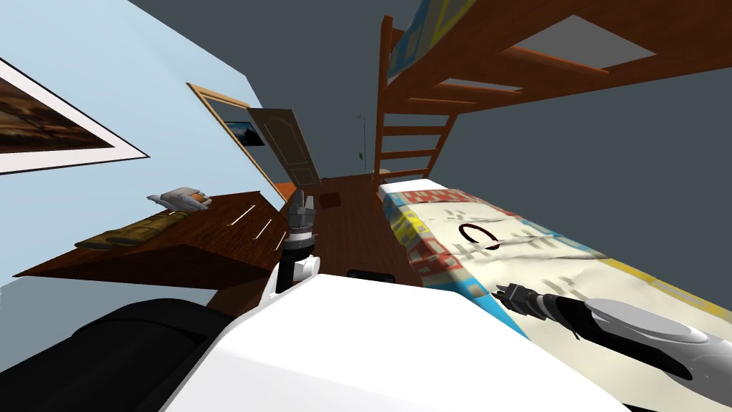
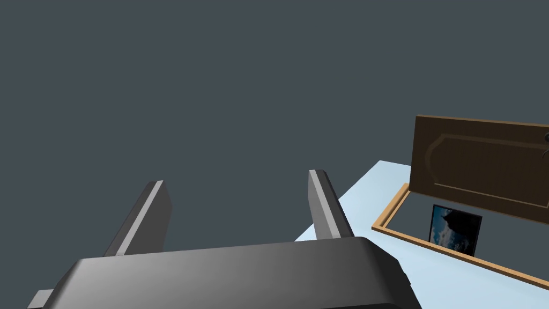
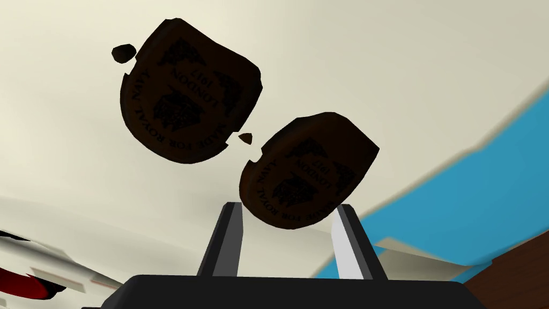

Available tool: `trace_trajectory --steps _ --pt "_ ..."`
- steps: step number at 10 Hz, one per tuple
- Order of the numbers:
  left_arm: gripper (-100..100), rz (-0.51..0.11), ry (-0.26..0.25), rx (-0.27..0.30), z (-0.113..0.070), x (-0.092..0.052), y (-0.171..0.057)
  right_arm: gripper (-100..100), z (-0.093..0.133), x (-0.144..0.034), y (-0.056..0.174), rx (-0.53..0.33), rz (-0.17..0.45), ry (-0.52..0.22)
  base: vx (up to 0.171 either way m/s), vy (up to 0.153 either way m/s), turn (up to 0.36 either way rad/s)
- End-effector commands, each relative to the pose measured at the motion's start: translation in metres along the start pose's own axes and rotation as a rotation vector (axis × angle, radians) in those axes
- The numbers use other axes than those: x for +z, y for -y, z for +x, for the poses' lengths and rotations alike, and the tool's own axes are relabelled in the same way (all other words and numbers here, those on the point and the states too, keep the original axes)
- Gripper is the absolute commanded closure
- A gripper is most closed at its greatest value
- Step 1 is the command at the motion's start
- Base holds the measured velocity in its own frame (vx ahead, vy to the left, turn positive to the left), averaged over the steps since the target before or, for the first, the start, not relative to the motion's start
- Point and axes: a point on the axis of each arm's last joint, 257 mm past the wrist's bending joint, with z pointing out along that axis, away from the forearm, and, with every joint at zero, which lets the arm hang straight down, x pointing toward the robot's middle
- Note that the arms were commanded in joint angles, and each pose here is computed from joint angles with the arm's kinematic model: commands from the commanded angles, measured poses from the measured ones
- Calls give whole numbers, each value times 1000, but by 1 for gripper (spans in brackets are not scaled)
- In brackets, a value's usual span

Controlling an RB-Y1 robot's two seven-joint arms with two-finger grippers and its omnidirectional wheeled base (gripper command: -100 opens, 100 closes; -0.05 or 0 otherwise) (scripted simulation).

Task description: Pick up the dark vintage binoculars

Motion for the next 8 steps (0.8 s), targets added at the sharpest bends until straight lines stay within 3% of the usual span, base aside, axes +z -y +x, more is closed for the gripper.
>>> trace_trajectory --steps 1,3,4,5,7,8 --pt "0 0 0 0 0 0 0 100 0 0 0 0 0 0 0 0 0" --pt "0 0 0 0 0 0 0 100 0 0 0 0 0 0 0 0 0" --pt "0 0 0 0 0 0 0 0 0 0 0 0 0 0 0 0 0" --pt "0 0 0 0 0 0 0 100 -8 -10 9 -12 -1 3 -25 25 -94" --pt "0 0 0 0 0 0 0 100 -8 -12 9 -14 0 3 -33 25 -64" --pt "0 0 0 0 0 0 0 0 -9 -13 9 -14 -1 3 0 0 0"
